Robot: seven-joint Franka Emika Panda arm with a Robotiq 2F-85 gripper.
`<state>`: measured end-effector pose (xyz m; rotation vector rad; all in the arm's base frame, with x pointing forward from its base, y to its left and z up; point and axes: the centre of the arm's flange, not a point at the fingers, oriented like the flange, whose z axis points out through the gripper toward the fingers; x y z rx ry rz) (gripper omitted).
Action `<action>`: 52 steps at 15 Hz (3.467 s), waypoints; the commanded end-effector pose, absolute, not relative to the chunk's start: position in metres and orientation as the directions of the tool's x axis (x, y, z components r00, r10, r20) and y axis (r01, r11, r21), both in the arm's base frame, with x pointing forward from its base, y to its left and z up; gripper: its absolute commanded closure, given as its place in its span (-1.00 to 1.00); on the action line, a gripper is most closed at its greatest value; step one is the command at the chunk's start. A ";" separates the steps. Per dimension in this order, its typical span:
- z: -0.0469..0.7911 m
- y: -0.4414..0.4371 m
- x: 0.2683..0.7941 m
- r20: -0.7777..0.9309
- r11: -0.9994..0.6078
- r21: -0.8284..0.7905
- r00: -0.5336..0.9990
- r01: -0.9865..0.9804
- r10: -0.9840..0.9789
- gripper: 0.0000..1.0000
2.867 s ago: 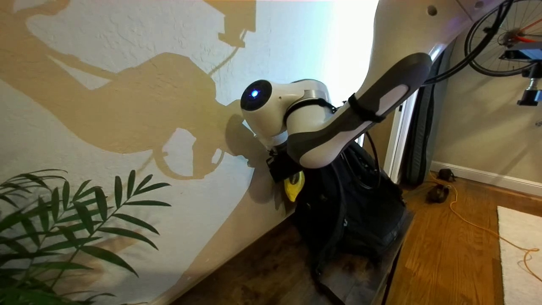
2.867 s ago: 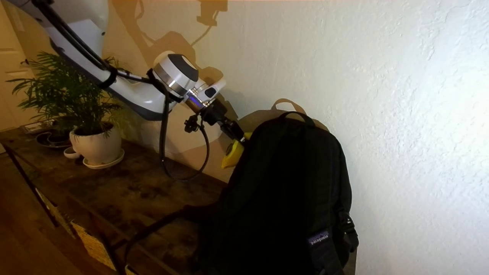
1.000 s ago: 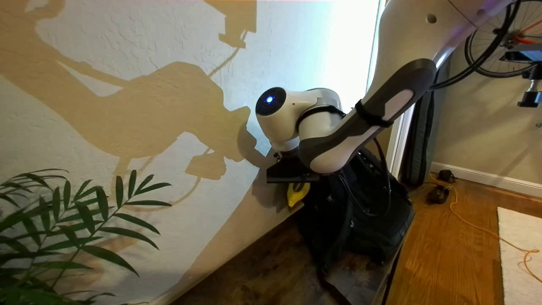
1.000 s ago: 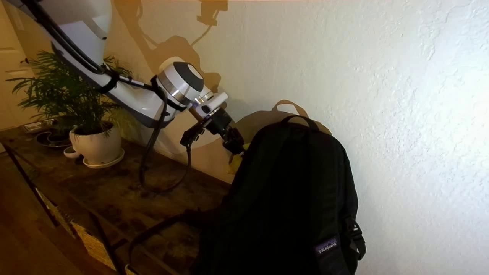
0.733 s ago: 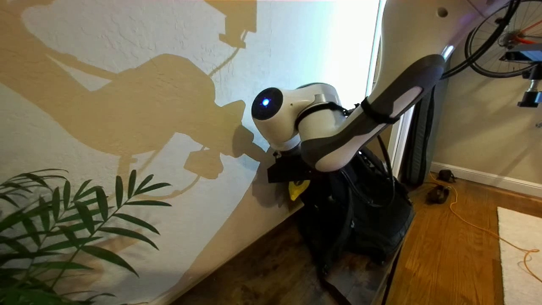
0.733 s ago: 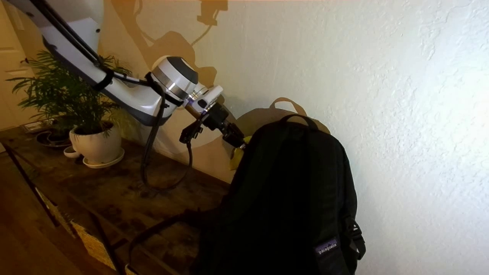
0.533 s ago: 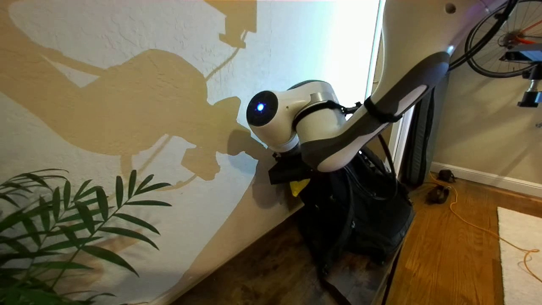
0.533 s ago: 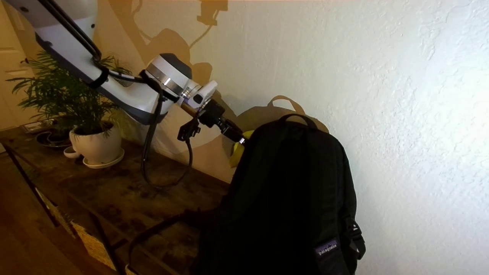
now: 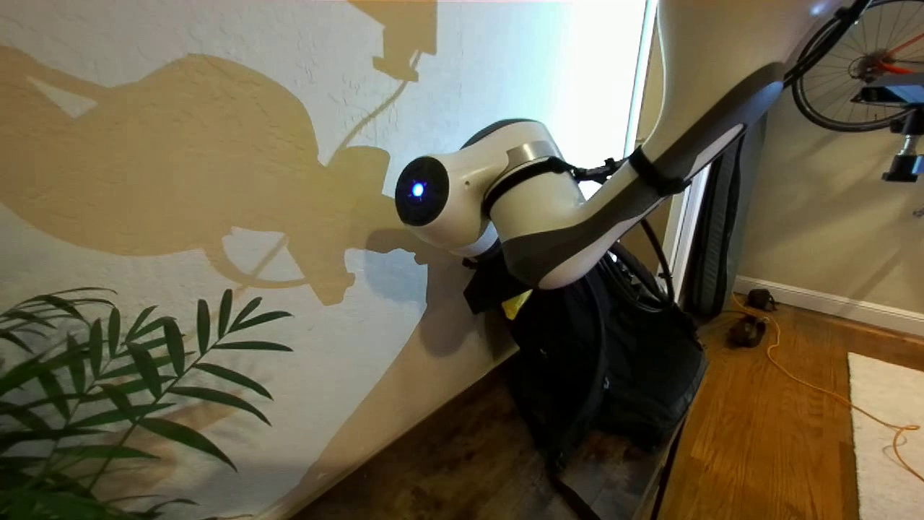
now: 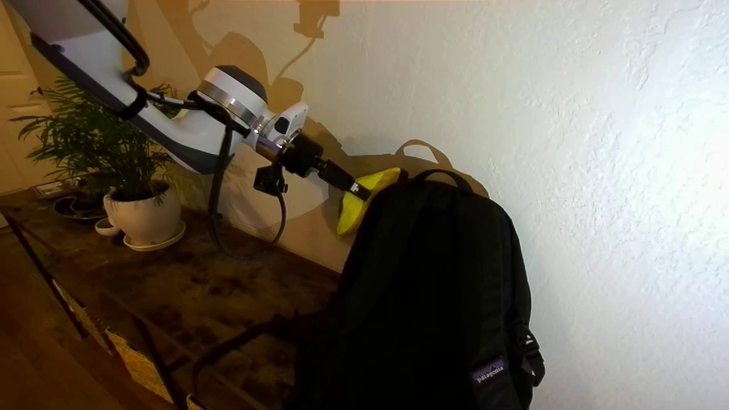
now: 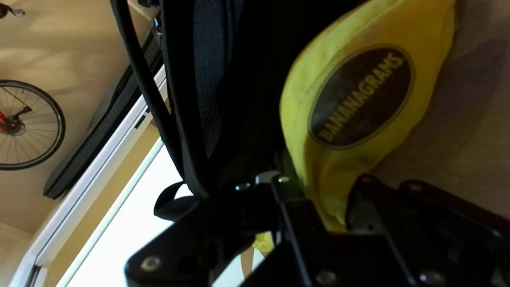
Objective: Put the yellow object into the bag.
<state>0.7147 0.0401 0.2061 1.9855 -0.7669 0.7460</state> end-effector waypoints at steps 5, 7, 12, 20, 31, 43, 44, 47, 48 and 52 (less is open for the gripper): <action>0.216 0.022 0.713 0.633 -0.421 0.656 0.760 -0.626 -0.144 0.87; 0.213 0.016 0.718 0.617 -0.435 0.663 0.774 -0.610 -0.145 0.86; 0.197 -0.002 0.734 0.542 -0.516 0.634 0.807 -0.576 -0.235 0.87; 0.182 -0.017 0.745 0.495 -0.552 0.597 0.809 -0.582 -0.317 0.87; 0.192 -0.034 0.746 0.541 -0.511 0.511 0.721 -0.691 -0.434 -0.28; 0.194 0.015 0.741 0.488 -0.647 0.453 0.778 -0.613 -0.395 -1.00; 0.191 0.021 0.740 0.474 -0.662 0.450 0.788 -0.600 -0.392 -1.00; 0.182 0.030 0.737 0.418 -0.697 0.438 0.815 -0.567 -0.401 -1.00; 0.180 0.033 0.735 0.400 -0.708 0.435 0.824 -0.556 -0.402 -1.00; 0.170 0.034 0.730 0.325 -0.747 0.433 0.861 -0.504 -0.392 -1.00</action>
